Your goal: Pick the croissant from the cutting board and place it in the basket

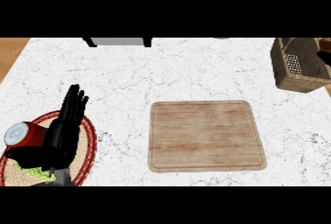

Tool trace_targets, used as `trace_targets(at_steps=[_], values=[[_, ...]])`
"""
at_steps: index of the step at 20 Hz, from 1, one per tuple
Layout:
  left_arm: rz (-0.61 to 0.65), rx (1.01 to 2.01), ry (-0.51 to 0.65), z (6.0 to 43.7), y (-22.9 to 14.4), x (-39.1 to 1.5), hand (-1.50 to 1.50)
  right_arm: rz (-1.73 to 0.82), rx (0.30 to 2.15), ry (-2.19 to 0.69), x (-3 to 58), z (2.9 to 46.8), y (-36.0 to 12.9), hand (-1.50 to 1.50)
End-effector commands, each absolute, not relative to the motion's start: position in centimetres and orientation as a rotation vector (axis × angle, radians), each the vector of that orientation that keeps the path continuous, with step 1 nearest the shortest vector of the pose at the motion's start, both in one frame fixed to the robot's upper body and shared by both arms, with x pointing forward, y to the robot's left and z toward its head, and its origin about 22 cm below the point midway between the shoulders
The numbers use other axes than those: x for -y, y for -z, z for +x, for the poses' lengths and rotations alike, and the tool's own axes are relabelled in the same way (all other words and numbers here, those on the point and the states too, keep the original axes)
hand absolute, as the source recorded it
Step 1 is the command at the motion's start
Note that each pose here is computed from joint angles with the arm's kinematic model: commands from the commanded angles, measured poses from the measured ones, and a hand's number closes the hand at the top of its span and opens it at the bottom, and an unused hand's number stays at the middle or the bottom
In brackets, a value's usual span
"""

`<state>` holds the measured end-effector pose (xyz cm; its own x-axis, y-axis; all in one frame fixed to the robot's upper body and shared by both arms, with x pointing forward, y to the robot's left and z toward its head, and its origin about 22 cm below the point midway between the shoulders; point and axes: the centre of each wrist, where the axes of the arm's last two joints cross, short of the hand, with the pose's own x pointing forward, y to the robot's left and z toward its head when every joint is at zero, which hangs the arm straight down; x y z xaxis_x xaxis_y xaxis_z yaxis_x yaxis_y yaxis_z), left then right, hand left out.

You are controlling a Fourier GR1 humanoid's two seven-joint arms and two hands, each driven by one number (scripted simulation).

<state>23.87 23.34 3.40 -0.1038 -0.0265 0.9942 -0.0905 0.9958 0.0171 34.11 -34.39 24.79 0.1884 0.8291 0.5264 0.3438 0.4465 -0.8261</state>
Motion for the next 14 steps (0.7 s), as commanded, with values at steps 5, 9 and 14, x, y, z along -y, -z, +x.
trace_targets(at_steps=[5,9,14], values=[[0.097,1.669,-0.031,25.2,-3.4,-23.8,0.0,-1.169,1.316,-0.554,37.2,36.8,-21.9,1.5],[0.103,1.677,-0.051,24.1,-3.8,-23.4,0.0,-1.162,1.303,-0.579,38.6,37.2,-19.5,1.5],[0.07,1.679,-0.046,24.6,-4.1,-23.2,0.0,-1.114,1.336,-0.486,41.0,37.8,-17.8,1.5]])
